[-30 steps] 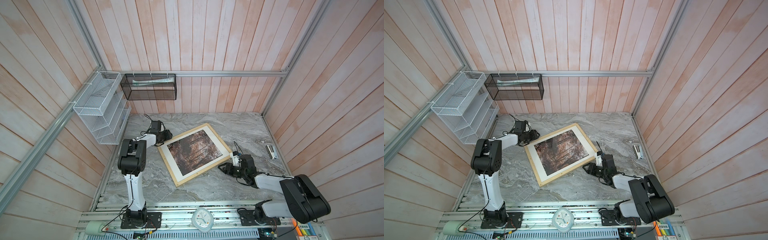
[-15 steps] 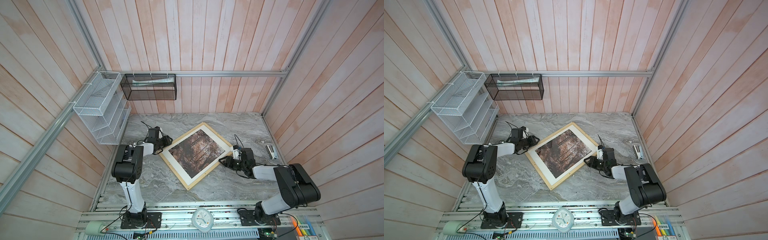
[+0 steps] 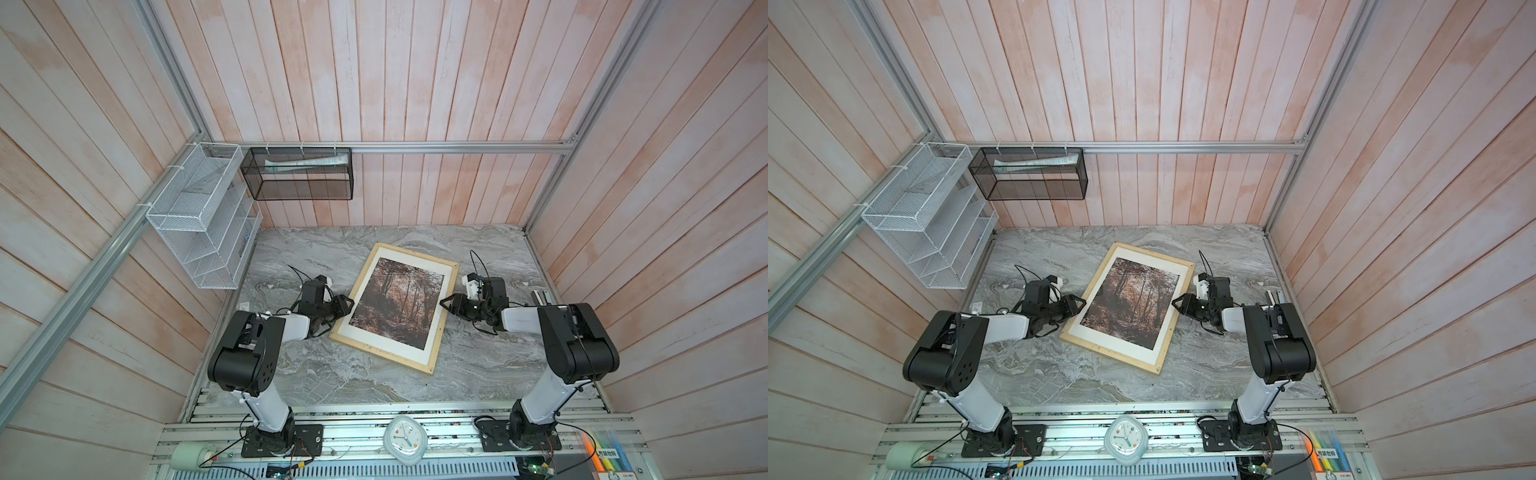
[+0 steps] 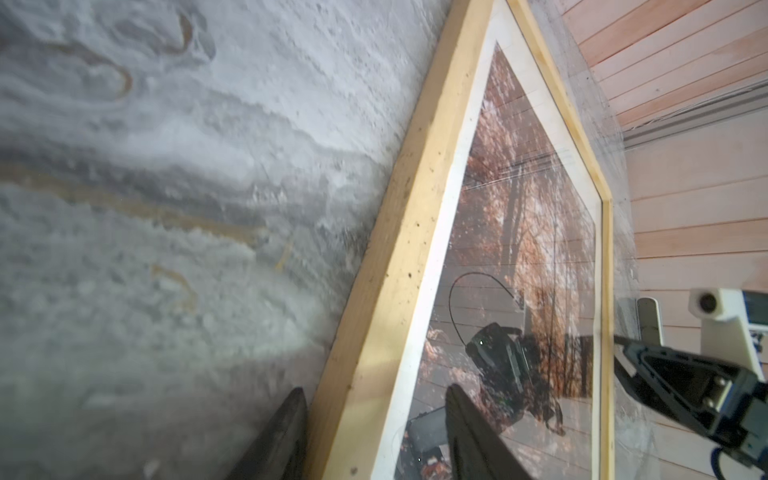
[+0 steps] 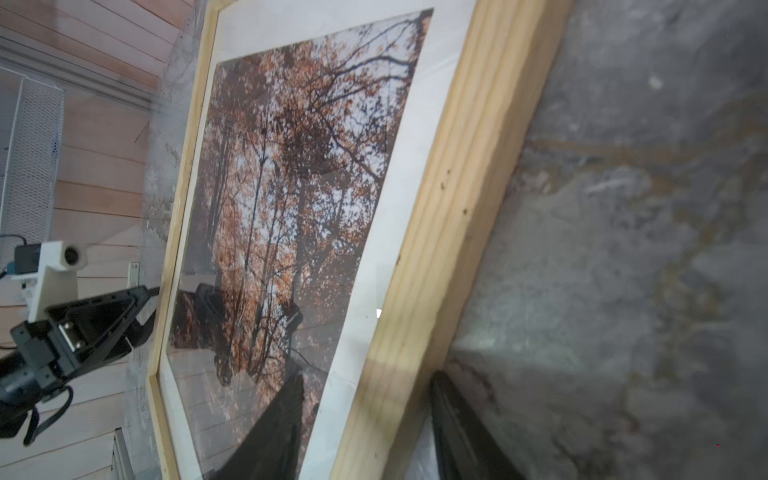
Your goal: Put the photo into the frame
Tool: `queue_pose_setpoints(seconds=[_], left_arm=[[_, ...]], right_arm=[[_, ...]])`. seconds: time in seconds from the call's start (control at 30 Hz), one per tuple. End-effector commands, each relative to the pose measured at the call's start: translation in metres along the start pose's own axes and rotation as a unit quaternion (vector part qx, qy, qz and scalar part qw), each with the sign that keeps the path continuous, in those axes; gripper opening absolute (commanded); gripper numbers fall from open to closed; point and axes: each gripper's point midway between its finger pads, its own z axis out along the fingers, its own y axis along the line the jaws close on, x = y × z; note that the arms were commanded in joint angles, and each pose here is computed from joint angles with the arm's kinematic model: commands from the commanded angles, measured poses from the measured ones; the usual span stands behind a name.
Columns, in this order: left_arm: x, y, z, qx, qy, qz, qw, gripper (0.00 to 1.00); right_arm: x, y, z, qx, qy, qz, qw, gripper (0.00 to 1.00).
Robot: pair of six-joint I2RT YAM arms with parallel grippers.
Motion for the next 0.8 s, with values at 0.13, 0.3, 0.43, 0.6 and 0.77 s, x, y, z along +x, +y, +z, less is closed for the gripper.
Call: queue_pose_setpoints(seconds=[0.13, 0.3, 0.43, 0.6, 0.77], left_arm=[[0.054, -0.016, -0.006, 0.012, 0.041, -0.041, 0.998, 0.55], [0.052, -0.018, -0.01, 0.001, 0.032, -0.037, 0.999, 0.55], [0.05, -0.02, -0.011, 0.002, 0.029, -0.034, 0.999, 0.55], [0.047, -0.017, -0.009, -0.013, 0.03, -0.025, 0.999, 0.55], [0.038, -0.013, -0.01, -0.035, 0.017, -0.014, 0.999, 0.57]], right_arm=[[-0.011, 0.028, 0.022, -0.077, 0.024, -0.006, 0.997, 0.5], [-0.014, 0.031, 0.029, -0.082, 0.028, -0.006, 0.996, 0.5], [-0.016, 0.031, 0.029, -0.081, 0.028, -0.007, 0.996, 0.5], [-0.016, 0.03, 0.028, -0.072, 0.027, -0.012, 0.997, 0.5], [-0.024, 0.024, 0.022, -0.054, 0.014, -0.014, 0.998, 0.5]])
